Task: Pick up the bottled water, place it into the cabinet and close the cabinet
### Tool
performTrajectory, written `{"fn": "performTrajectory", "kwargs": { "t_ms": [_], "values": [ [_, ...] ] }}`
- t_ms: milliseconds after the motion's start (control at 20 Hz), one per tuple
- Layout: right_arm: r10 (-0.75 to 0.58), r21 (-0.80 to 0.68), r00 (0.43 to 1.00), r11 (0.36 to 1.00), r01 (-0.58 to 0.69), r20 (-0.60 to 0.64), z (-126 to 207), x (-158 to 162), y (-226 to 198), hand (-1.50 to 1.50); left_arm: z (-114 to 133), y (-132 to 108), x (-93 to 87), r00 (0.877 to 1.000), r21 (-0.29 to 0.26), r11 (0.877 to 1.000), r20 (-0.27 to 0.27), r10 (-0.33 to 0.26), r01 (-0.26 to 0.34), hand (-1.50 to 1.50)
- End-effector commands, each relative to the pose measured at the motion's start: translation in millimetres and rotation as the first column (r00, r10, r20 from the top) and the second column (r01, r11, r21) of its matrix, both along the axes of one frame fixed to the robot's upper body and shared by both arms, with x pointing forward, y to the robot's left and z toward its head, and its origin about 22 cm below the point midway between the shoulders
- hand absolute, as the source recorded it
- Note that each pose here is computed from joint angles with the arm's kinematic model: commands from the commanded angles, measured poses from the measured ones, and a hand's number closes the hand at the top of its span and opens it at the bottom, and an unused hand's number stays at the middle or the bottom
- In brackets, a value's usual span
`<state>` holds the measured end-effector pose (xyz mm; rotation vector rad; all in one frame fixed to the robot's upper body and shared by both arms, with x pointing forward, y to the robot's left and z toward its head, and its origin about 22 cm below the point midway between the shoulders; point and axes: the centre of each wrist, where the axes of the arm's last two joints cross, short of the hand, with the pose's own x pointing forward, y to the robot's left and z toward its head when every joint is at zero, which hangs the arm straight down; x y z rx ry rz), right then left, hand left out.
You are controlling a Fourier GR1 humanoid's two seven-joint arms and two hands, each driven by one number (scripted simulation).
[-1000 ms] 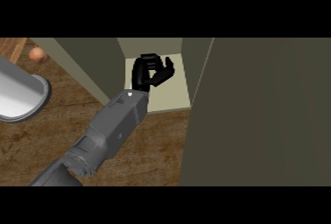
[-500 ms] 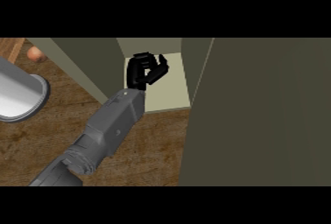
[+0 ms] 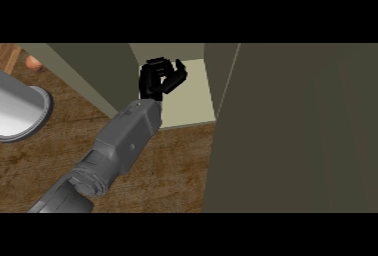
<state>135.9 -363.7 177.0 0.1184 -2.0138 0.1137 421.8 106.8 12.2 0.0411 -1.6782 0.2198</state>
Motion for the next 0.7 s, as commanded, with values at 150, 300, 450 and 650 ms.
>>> {"fn": "performTrajectory", "kwargs": {
  "t_ms": [150,300,450,650],
  "values": [
    [-0.005,-0.002,1.000,1.000,0.005,0.001,-3.1,-0.4,3.2,-1.50,4.0,7.3,4.2,0.999,0.032,0.999,0.040,0.030,-0.031,-1.50],
    [0.019,0.000,1.000,1.000,-0.019,0.006,0.8,-1.7,2.8,-1.50,0.3,0.0,1.0,0.998,0.039,0.998,0.035,0.044,-0.045,-1.50],
    [0.007,0.011,1.000,1.000,-0.007,0.017,0.1,4.3,-3.7,-1.50,5.9,-0.4,4.1,0.999,0.048,0.998,0.035,0.033,-0.034,-1.50],
    [0.019,-0.001,1.000,1.000,-0.019,0.020,-0.3,3.9,0.9,-1.50,4.1,-1.2,3.1,0.998,0.056,0.998,0.040,0.040,-0.042,-1.50]
  ]
}}
